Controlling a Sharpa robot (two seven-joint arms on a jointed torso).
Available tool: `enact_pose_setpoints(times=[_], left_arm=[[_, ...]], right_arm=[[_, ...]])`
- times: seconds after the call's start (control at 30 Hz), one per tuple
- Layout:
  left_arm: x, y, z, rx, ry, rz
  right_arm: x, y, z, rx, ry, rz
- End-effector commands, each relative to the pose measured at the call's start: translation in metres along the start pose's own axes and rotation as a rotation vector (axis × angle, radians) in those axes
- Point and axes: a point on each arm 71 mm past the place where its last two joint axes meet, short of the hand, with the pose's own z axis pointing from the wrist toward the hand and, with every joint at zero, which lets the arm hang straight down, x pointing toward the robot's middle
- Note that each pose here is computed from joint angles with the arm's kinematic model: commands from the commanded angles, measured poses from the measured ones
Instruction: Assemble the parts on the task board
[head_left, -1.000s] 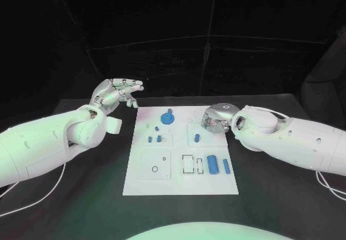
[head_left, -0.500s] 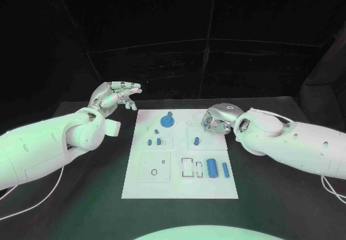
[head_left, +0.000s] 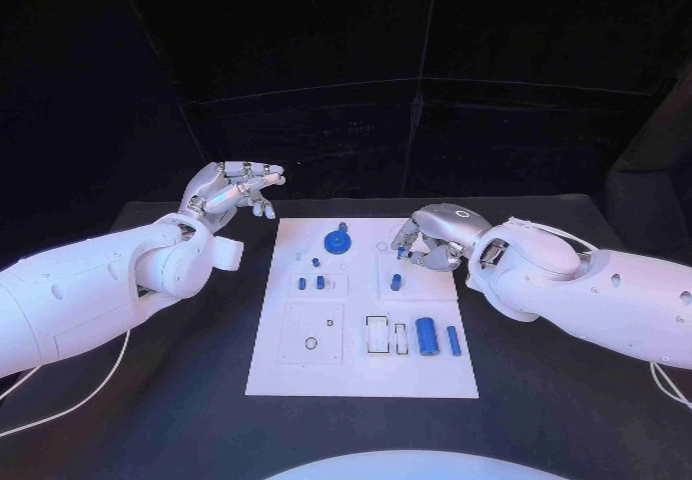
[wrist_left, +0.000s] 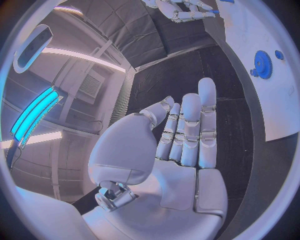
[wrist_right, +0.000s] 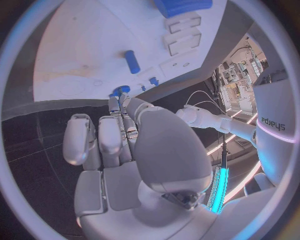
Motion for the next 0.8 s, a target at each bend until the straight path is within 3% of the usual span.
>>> enact_pose_setpoints(times=[0.03,0.37,0.8], left_arm=[[0.0011,-0.0025,0.0009,0.019,-0.005,-0.003],[0.0077,-0.0025,0.0027,0.022,0.008,-0.011],[0.0152,-0.0019,0.0054,0.024,0.027,-0.022]], right_arm=[[-0.005,0.019,0.001,-0.050,-0.048,0.061],[0.003,0.066,0.016,-0.174,-0.024,0.099],[0.057,0.095,0.029,-0.242,0.092,0.106]])
